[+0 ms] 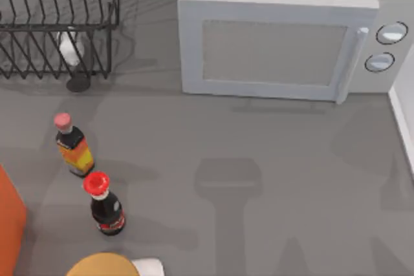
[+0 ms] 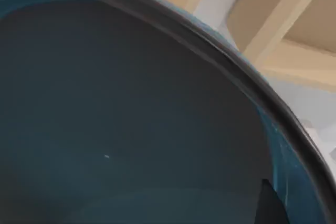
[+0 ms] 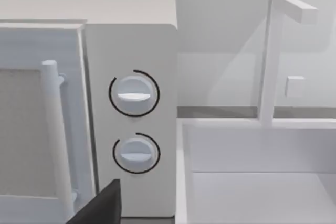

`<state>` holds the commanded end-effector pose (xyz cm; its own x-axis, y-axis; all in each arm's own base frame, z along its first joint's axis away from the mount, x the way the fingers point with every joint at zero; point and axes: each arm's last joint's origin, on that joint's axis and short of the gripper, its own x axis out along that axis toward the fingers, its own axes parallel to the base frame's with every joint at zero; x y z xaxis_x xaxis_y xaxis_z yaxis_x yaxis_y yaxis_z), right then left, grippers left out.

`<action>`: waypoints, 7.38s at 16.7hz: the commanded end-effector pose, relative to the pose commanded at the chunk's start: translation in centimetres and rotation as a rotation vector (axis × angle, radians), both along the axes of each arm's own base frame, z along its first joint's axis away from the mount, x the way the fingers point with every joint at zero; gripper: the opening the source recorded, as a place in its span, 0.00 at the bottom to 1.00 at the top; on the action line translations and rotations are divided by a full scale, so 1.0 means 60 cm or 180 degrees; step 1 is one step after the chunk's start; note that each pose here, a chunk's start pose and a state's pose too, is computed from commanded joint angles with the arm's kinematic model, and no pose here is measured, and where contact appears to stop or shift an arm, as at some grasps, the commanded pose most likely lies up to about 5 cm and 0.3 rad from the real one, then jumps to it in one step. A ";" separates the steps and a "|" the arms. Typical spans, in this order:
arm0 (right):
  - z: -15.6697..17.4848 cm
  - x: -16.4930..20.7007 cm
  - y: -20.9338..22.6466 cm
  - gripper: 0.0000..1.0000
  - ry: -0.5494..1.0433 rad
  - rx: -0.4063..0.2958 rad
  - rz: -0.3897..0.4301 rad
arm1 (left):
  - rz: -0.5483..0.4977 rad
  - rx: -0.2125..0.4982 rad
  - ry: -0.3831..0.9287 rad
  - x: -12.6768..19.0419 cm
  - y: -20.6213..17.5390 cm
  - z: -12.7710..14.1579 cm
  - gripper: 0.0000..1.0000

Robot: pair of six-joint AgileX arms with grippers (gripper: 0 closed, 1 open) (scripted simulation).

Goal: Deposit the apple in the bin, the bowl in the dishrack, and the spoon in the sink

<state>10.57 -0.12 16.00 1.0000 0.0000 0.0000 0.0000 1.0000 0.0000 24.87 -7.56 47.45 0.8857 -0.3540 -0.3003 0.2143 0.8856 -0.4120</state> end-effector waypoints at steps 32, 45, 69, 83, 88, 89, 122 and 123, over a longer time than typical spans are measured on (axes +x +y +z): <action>0.000 0.000 0.000 1.00 0.0000 0.0000 0.0000 | 0.0924 0.1183 -0.1320 0.206 0.178 -0.361 0.00; 0.000 0.000 0.000 1.00 0.0000 0.0000 0.0000 | 0.0902 0.1197 -0.1220 0.221 0.168 -0.427 0.38; 0.000 0.000 0.000 1.00 0.0000 0.0000 0.0000 | 0.0898 0.1212 -0.1147 0.156 0.159 -0.396 1.00; 0.000 0.000 0.000 1.00 0.0000 0.0000 0.0000 | 0.1010 0.1127 -0.1425 -0.211 0.127 -0.426 1.00; 0.000 0.000 0.000 1.00 0.0000 0.0000 0.0000 | 0.0975 0.1195 -0.1254 -0.237 0.124 -0.511 1.00; 0.000 0.000 0.000 1.00 0.0000 0.0000 0.0000 | 0.0968 0.1204 -0.1225 -0.238 0.124 -0.519 1.00; 0.041 0.195 -0.121 1.00 0.3840 -0.3526 0.3459 | 0.0965 0.1209 -0.1208 -0.238 0.124 -0.524 1.00; 0.042 0.196 -0.133 1.00 0.3884 -0.3531 0.3522 | 0.0965 0.1209 -0.1208 -0.238 0.124 -0.524 1.00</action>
<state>22.36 -8.10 18.53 0.0346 0.0283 -0.9990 -0.9915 0.1266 -0.0308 10.57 -0.12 16.00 1.0000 0.0000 0.0000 0.0000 1.0000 0.0000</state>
